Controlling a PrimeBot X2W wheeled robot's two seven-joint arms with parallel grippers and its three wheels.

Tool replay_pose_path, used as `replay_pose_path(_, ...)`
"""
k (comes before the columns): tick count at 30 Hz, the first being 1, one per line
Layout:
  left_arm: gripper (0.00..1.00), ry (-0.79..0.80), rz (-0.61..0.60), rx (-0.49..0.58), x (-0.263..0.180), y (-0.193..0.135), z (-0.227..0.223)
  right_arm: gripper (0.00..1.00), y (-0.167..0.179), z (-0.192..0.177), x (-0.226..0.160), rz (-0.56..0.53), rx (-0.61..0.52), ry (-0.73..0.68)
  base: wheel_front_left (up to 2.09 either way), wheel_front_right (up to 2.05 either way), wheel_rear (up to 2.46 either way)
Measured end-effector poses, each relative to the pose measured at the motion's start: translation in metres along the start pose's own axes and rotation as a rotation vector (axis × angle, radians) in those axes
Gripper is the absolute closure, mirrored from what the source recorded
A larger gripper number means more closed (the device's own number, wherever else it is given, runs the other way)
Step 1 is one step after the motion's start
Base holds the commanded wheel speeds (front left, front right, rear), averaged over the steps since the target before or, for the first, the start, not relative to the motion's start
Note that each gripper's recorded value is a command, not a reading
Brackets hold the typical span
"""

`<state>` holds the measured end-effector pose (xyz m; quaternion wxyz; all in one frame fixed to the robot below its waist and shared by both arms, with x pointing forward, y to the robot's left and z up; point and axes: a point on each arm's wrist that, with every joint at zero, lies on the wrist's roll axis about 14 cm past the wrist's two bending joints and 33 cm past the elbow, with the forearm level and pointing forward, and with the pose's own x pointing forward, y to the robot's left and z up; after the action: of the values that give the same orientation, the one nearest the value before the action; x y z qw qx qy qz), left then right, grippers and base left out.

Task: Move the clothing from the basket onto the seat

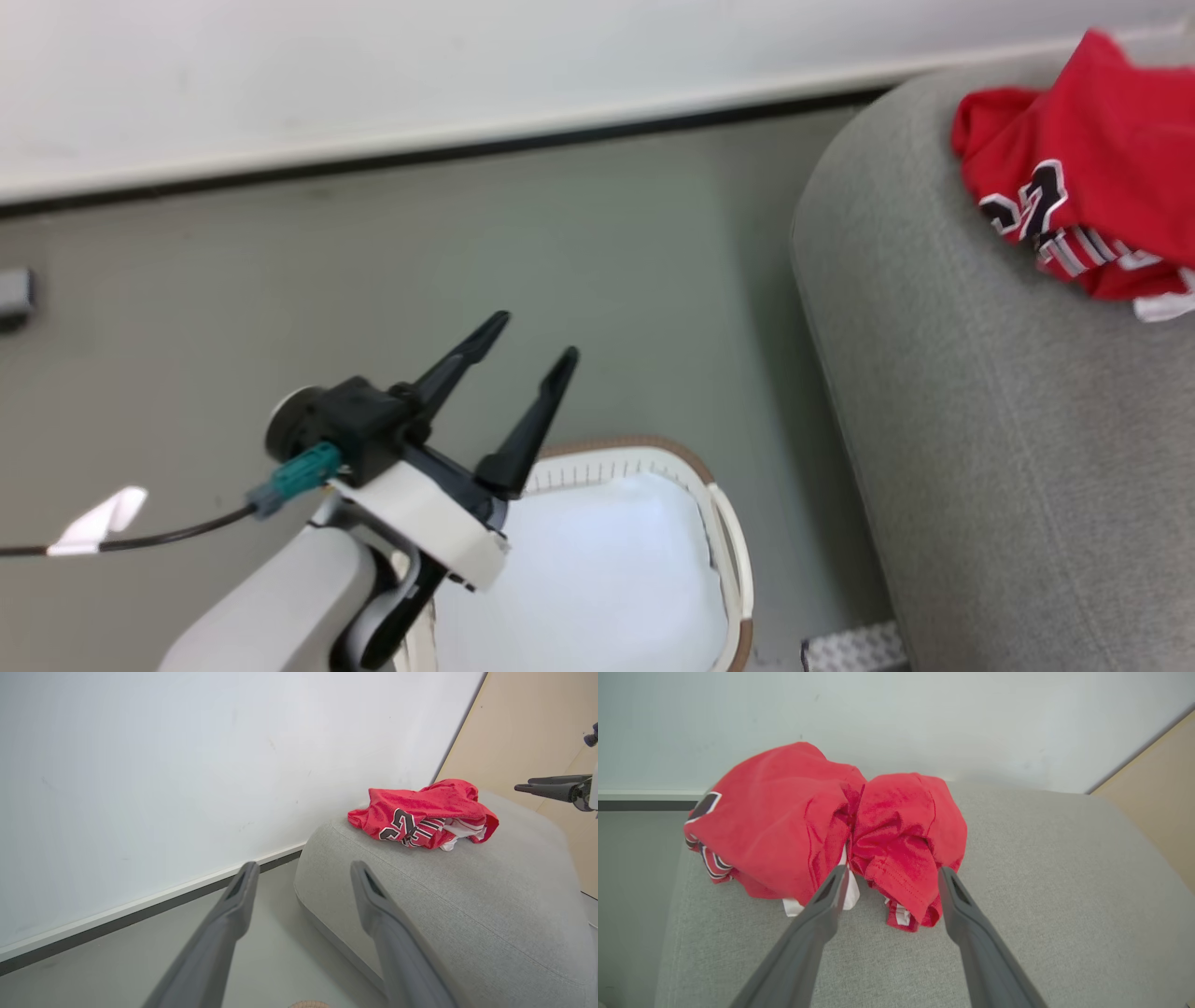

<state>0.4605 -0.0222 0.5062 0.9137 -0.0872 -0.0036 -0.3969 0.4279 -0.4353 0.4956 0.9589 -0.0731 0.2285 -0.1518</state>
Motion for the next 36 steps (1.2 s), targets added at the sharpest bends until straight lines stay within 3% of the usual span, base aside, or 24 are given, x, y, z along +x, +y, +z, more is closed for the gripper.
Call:
replay_pose_path(7,0.0,-0.083,0.146,0.058,-0.03,0.017,0.046,0.0,0.02,0.049,-0.041,0.091,-0.036,-0.177,0.0,0.0,0.0)
replay_pose_path(17,0.0,-0.184,0.371,0.058,-0.091,0.038,0.09,0.0,0.074,0.102,-0.095,0.231,0.075,-0.468,0.0,0.0,0.0)
replay_pose_path(25,0.0,-0.178,0.555,0.032,-0.147,0.057,0.082,0.0,0.125,0.1,-0.123,0.327,0.163,-0.592,0.0,0.0,0.0)
replay_pose_path(31,0.0,-0.227,0.676,0.043,-0.179,0.064,0.086,0.0,0.163,0.075,-0.145,0.385,0.268,-0.631,0.0,0.0,0.0)
replay_pose_path(36,0.0,-0.242,0.71,0.047,-0.192,0.061,0.08,0.0,0.184,0.055,-0.159,0.411,0.324,-0.659,0.0,0.0,0.0)
